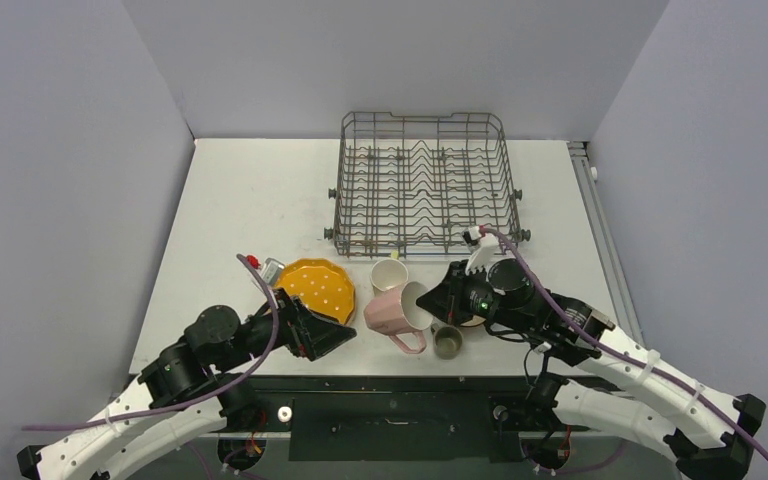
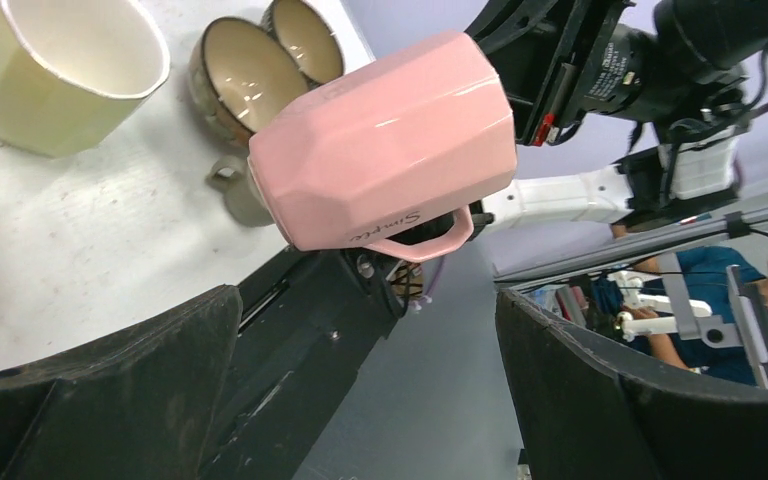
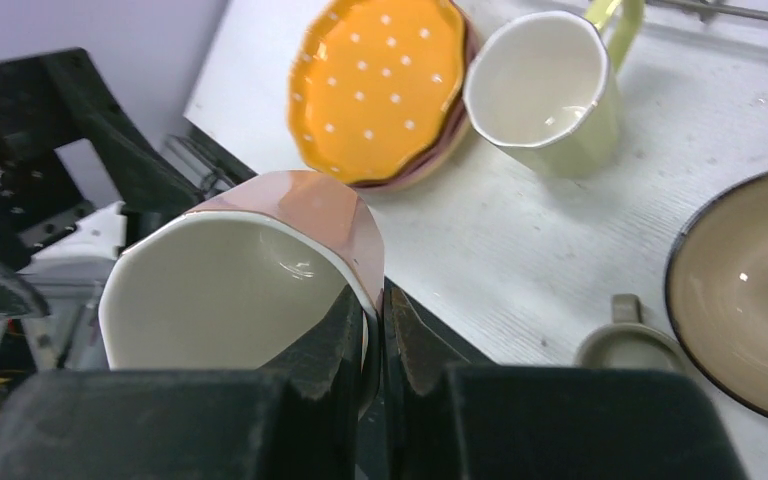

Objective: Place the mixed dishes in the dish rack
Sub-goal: Pick up the cup at the center of the board.

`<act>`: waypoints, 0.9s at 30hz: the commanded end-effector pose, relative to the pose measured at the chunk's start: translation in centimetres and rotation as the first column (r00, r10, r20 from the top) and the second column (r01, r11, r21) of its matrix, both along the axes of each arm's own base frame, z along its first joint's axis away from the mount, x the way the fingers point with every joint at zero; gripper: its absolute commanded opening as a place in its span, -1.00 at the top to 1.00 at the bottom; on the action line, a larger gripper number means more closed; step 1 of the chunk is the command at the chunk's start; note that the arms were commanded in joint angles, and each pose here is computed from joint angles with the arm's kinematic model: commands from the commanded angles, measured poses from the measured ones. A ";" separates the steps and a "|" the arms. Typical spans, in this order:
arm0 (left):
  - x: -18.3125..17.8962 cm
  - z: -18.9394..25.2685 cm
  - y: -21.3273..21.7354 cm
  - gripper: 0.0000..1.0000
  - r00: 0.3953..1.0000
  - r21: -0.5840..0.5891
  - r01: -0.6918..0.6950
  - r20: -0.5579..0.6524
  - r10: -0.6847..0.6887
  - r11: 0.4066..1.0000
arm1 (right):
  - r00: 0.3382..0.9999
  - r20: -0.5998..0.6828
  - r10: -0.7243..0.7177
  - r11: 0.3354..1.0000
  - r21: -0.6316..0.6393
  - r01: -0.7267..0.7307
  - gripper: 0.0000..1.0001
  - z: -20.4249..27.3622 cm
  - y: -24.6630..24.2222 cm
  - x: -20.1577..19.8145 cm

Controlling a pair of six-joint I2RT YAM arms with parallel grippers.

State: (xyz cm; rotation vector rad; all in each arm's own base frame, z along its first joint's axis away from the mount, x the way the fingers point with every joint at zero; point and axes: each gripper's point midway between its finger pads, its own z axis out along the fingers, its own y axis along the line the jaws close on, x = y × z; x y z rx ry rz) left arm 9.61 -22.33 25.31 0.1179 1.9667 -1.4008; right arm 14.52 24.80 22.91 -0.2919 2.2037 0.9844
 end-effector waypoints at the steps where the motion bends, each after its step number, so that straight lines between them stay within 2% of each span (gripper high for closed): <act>1: -0.8 6.5 0.1 -0.92 0.995 -0.191 0.036 0.098 -0.017 0.981 | 0.994 0.106 -0.019 0.935 0.354 -0.020 1.00 9.5 1.9 0.2; 8: -1.1 10.1 0.6 -0.93 0.989 -0.349 0.052 0.150 0.001 0.936 | 0.989 0.132 -0.067 0.844 0.536 -0.014 1.00 14.2 1.3 -0.2; 14: -1.3 12.7 1.1 -0.93 0.981 -0.451 0.067 0.191 0.023 0.890 | 0.984 0.154 -0.090 0.716 0.697 -0.044 1.00 18.3 1.2 -0.5; 17: -1.4 13.5 1.1 -0.93 0.979 -0.483 0.076 0.202 0.027 0.873 | 0.984 0.151 -0.090 0.669 0.741 -0.052 1.00 19.2 1.5 -0.5; 22: -1.4 14.8 1.1 -0.93 0.974 -0.525 0.090 0.223 0.035 0.846 | 0.983 0.162 -0.085 0.555 0.827 -0.088 1.00 21.8 1.6 -1.1; 27: -1.2 15.7 1.0 -0.93 0.969 -0.549 0.098 0.242 0.046 0.830 | 0.983 0.164 -0.080 0.502 0.858 -0.103 1.00 23.1 2.1 -1.5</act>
